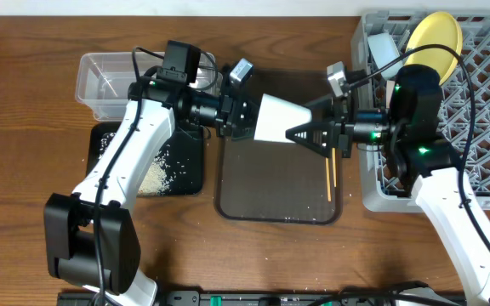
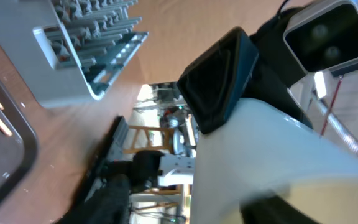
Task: Sort waste into correct bins and load items into the dishwasher rack
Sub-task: 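Release the cup from the left gripper and carry it right into the rack, then lower the cup into the rack, open the right gripper, park the left arm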
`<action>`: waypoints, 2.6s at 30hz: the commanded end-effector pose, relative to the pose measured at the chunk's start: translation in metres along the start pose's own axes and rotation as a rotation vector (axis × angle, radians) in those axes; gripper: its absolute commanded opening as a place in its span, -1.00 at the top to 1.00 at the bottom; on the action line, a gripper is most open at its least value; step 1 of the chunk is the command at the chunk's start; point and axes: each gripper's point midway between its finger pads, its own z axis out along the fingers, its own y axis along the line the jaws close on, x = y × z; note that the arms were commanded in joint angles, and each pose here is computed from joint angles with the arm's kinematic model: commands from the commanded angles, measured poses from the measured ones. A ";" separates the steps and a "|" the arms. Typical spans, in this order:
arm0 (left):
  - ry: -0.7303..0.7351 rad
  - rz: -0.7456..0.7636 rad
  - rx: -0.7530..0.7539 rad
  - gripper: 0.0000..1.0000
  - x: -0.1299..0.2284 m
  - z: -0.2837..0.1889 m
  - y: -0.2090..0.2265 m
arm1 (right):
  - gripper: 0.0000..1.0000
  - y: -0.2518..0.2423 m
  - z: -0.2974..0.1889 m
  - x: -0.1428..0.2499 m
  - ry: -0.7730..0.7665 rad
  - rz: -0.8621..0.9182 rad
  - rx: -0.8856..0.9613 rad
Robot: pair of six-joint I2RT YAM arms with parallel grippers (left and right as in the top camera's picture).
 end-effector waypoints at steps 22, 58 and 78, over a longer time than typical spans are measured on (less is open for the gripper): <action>-0.275 0.040 -0.817 -0.40 -0.044 -0.068 0.114 | 0.02 -0.019 -0.258 0.044 -0.157 0.502 1.382; -0.166 0.100 -1.247 -0.40 -0.018 -0.065 0.148 | 0.00 -0.125 -0.224 0.152 0.529 0.926 1.334; -0.448 0.227 -1.384 -0.45 -0.026 -0.140 0.063 | -0.57 -0.120 -0.193 0.038 0.391 0.680 1.278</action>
